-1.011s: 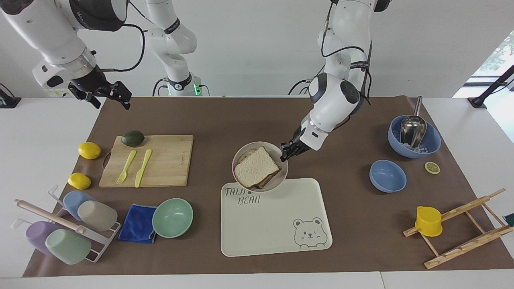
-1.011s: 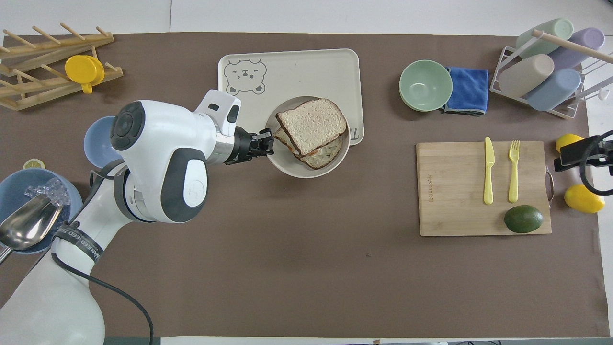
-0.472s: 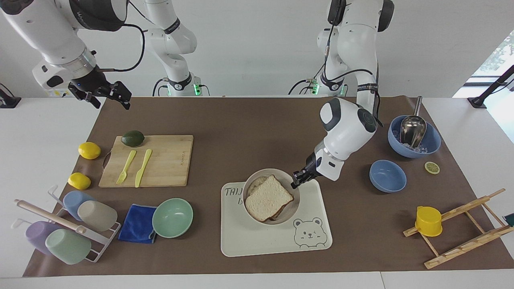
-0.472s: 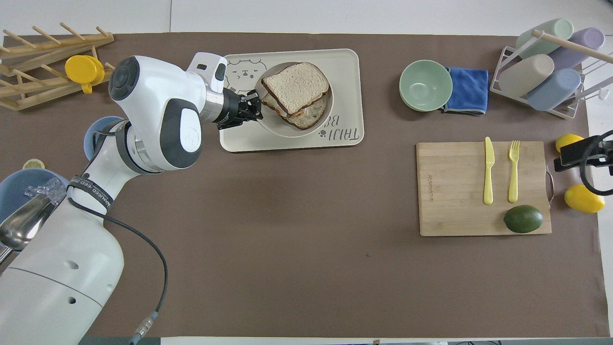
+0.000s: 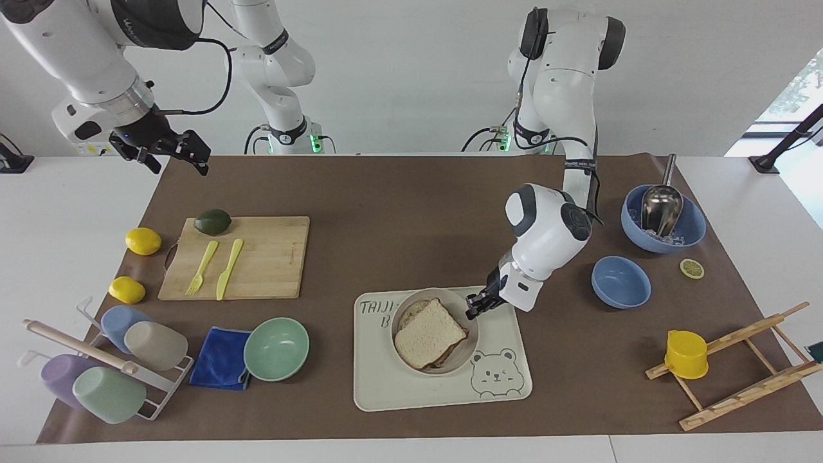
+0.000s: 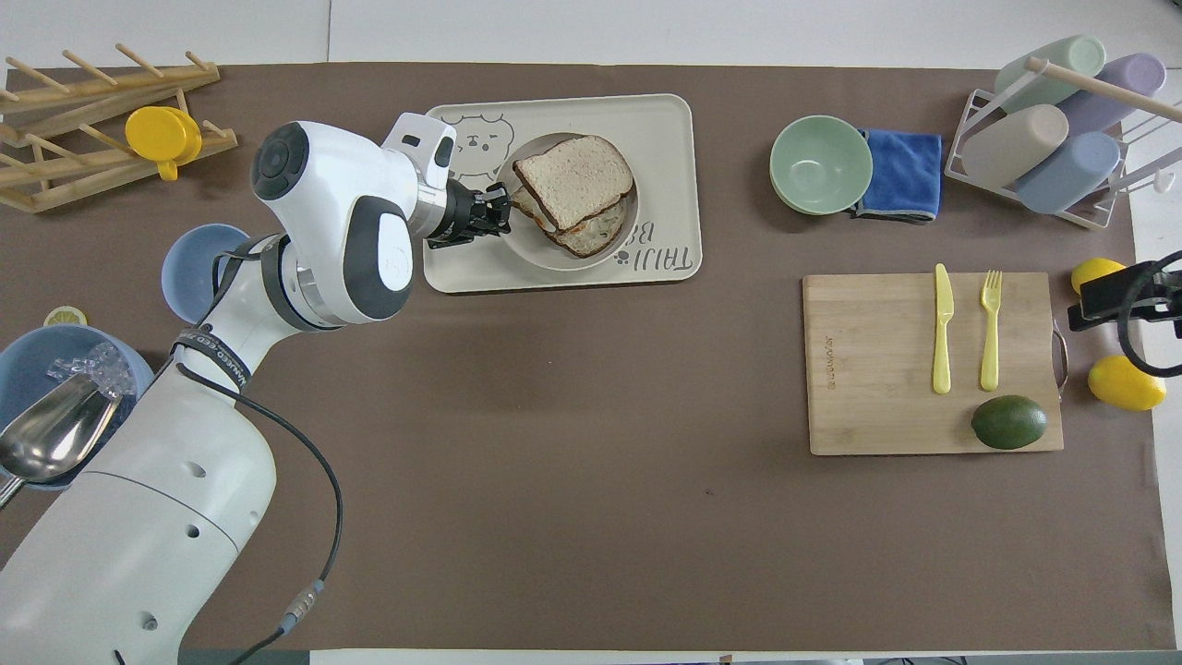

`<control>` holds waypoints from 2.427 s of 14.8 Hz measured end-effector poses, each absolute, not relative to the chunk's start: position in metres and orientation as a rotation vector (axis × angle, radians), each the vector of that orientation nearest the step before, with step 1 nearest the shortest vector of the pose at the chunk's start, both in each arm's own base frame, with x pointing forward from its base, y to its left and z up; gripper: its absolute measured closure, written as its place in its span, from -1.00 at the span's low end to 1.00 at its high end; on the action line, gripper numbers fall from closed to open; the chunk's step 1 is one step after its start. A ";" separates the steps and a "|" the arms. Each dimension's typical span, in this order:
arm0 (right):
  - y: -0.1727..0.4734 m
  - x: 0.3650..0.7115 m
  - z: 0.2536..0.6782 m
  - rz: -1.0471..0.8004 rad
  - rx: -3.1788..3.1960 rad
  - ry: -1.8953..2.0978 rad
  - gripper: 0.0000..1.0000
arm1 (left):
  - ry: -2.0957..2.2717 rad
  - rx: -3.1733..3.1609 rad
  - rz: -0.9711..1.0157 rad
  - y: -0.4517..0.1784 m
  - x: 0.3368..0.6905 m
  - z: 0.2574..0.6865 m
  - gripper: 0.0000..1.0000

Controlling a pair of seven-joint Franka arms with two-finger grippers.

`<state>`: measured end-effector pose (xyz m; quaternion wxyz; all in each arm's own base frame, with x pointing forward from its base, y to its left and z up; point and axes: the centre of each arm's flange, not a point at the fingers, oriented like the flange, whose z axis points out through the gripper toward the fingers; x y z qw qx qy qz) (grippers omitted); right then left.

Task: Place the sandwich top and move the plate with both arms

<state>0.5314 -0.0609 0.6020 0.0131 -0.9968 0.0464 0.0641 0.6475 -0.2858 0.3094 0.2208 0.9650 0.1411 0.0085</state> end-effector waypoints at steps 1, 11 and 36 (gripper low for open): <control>-0.061 0.531 0.602 0.200 -3.106 0.145 -1.00 | 0.381 2.672 0.038 -0.288 0.646 0.306 0.89; -0.061 0.531 0.602 0.200 -3.106 0.145 -1.00 | 0.212 2.703 0.092 -0.291 0.637 0.297 0.77; -0.061 0.531 0.602 0.200 -3.106 0.145 -1.00 | 0.014 3.095 -0.031 -0.063 0.559 0.594 -1.00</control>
